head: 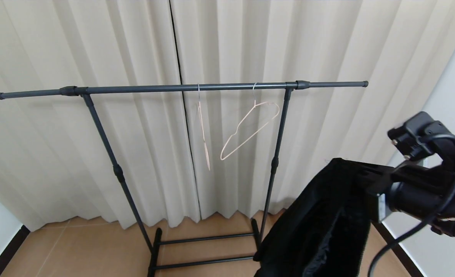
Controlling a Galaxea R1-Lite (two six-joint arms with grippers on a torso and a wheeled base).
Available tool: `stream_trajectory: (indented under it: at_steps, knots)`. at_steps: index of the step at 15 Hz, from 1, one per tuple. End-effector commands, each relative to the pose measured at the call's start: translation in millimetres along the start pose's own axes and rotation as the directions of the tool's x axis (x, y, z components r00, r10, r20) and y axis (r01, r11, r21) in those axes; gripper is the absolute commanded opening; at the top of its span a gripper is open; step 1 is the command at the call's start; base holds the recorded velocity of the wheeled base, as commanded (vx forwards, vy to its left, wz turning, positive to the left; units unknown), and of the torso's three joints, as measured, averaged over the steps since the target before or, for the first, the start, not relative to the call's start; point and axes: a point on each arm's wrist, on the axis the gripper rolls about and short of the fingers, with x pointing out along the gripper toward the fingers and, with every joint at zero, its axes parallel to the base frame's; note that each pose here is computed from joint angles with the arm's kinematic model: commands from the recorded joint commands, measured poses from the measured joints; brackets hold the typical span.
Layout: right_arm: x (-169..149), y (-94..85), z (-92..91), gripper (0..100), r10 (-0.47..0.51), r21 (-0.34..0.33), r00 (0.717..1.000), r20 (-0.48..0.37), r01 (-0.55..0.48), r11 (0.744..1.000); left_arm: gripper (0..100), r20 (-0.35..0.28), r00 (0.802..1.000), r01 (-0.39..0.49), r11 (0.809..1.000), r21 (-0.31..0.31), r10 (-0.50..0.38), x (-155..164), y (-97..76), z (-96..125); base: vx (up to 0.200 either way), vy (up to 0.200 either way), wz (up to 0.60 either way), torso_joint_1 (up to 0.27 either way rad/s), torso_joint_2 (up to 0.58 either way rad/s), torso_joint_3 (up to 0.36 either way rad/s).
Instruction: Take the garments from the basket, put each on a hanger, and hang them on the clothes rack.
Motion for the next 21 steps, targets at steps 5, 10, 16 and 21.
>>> stream_trajectory:
  at_steps: [5,10,16,21]
  knots:
    - [68.9,22.9,25.9,0,-0.038,0.077,0.999,-0.024,0.040,0.996,100,-0.345,0.872,0.275,0.930,-0.242,-0.348,87.9,-23.9,86.7,0.000,0.000,0.00,0.000,0.00,0.000]
    - [87.0,33.7,53.4,0,-0.082,0.140,0.996,0.036,0.076,0.987,100,-0.462,0.726,0.384,0.857,-0.343,-0.510,135.3,-86.3,107.6,0.000,0.000,0.00,0.000,0.00,0.000]
    - [102.2,64.9,55.0,0,-0.010,0.166,0.999,0.036,0.004,0.986,100,-0.512,0.656,0.356,0.825,-0.438,-0.555,178.1,-148.1,98.2,0.000,0.000,0.00,0.000,0.00,0.000]
    - [98.5,83.2,58.8,0,0.040,0.219,0.998,0.049,-0.050,0.974,100,-0.522,0.676,0.294,0.840,-0.456,-0.520,213.8,-185.4,82.5,0.000,0.000,0.00,0.000,0.00,0.000]
